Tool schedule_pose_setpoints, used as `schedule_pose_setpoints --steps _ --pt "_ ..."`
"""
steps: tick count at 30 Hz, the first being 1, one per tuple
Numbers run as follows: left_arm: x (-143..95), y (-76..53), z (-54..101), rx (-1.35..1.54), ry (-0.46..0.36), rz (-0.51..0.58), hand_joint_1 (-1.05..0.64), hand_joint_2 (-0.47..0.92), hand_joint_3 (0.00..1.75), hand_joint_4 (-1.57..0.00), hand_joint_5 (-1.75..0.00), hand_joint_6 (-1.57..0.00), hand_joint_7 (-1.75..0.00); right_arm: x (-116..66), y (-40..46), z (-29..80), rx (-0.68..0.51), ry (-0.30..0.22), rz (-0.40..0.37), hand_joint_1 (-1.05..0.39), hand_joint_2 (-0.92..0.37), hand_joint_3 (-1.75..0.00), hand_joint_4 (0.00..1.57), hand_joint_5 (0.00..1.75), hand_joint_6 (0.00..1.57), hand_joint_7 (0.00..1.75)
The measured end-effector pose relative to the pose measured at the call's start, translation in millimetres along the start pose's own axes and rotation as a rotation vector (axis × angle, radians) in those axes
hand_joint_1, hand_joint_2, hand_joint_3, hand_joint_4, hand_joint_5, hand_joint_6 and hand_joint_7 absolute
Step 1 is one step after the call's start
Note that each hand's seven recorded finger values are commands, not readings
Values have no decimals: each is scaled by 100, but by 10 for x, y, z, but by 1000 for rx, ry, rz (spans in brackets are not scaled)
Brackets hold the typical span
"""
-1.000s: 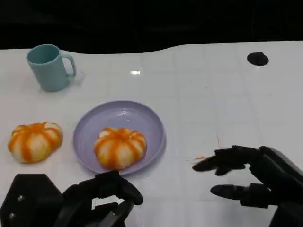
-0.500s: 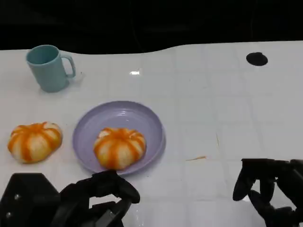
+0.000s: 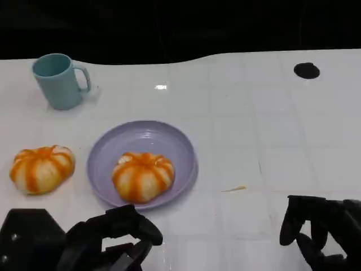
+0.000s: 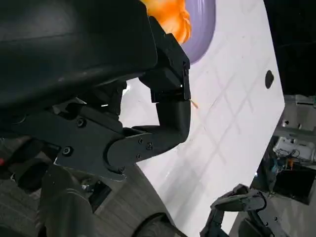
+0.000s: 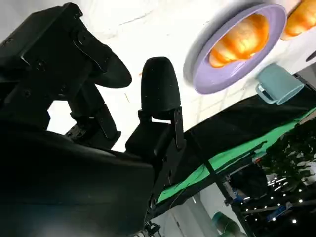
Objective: Grasp the bread from the table and place it into the plate.
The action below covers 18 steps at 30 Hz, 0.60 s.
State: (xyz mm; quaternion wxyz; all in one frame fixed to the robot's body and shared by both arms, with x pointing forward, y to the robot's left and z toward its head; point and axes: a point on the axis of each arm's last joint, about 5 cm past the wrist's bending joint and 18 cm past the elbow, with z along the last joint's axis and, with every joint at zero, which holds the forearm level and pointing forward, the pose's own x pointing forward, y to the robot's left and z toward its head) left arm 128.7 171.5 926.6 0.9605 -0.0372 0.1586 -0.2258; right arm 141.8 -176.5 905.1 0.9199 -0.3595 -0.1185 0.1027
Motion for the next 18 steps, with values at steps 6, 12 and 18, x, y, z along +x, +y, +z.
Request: schedule_pose_setpoints --steps 6,12,18 --pt "-3 15 -4 1 1 6 -36 92 55 -65 -175 -62 -140 16 22 7 -19 11 -1 0 -25 -136 91 174 86 134" --pt "-7 20 1 6 -7 9 -36 92 55 -64 -175 -61 -141 21 35 14 -29 9 -3 -1 -24 -135 91 174 88 133" --pt "-16 35 2 9 -9 6 -34 92 56 -64 -175 -60 -141 25 56 26 -23 5 -4 0 -22 -139 93 174 90 133"
